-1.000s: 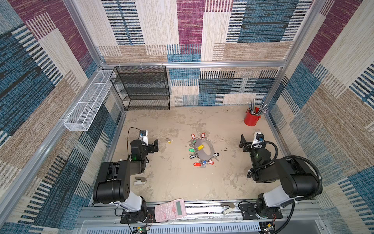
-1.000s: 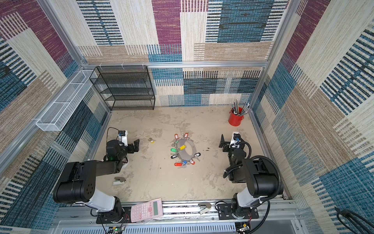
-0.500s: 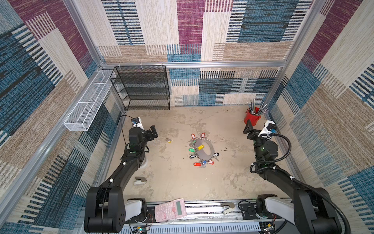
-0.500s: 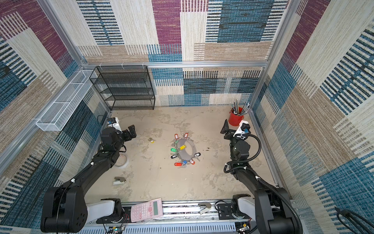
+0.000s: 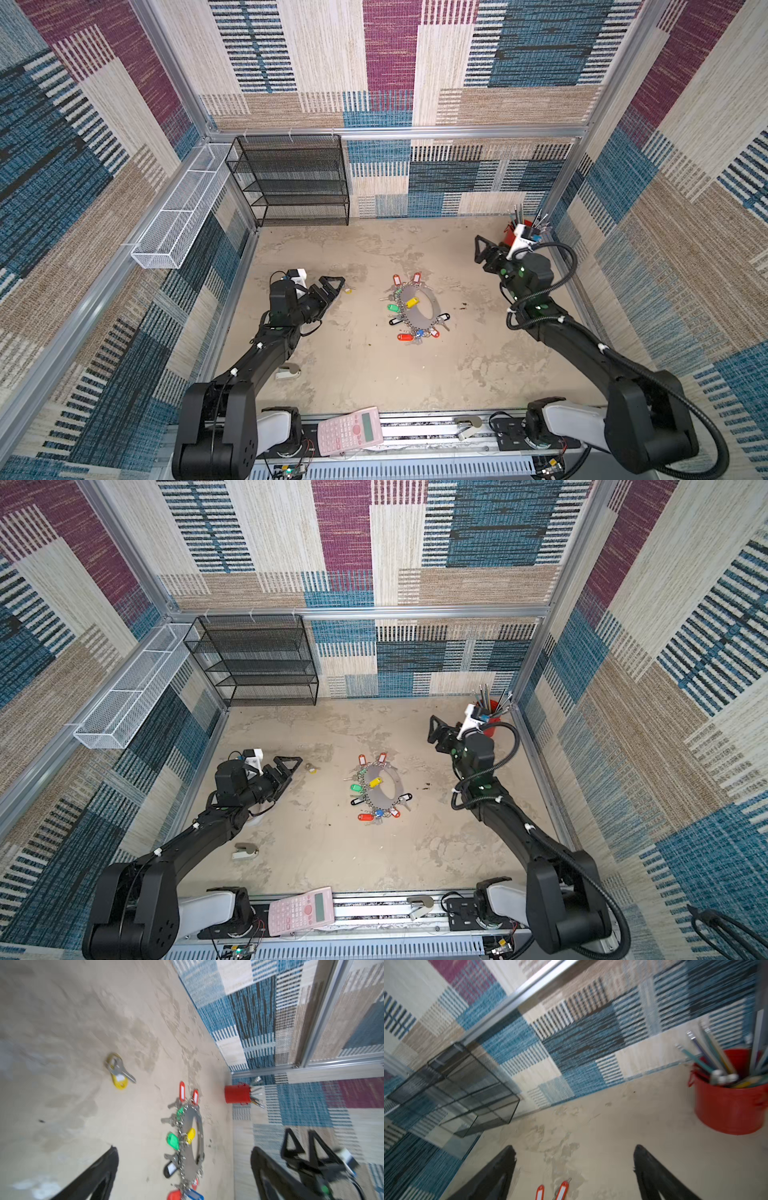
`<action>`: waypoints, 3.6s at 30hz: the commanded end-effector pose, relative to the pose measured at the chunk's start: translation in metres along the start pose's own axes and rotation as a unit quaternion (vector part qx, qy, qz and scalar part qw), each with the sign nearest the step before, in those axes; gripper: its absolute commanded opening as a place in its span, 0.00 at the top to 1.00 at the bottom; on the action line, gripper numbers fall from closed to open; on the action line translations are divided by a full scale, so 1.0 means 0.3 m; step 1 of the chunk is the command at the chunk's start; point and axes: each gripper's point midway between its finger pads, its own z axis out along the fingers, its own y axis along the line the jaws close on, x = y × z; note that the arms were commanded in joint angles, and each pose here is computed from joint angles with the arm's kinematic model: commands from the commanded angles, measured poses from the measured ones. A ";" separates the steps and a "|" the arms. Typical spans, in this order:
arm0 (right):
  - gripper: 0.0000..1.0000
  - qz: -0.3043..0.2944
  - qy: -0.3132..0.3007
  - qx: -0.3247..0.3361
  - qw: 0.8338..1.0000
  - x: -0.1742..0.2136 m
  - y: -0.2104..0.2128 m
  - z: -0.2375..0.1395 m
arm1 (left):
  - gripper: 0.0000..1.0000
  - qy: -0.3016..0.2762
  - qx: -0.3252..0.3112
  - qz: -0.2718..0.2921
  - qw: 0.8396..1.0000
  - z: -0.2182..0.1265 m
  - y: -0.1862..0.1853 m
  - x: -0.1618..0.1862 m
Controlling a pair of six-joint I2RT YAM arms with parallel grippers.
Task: Put the keys on the keyring
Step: 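Reach the right gripper to the steel keyring plate edge while the left gripper moves forward, then close the right gripper on the steel plate rim near the black-tagged key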
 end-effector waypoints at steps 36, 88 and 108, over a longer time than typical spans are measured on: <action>0.75 -0.040 0.466 -0.110 0.877 0.945 0.195 -0.293 | 0.05 0.148 -0.108 0.213 0.960 -0.180 -0.152 0.147; 0.94 -0.248 0.369 0.019 0.896 0.983 0.286 -0.050 | 0.07 0.116 -0.020 0.118 0.986 -0.193 -0.155 0.090; 0.51 -0.234 0.352 -0.027 0.906 0.927 0.365 -0.052 | 0.07 0.102 -0.020 0.109 0.989 -0.193 -0.145 0.072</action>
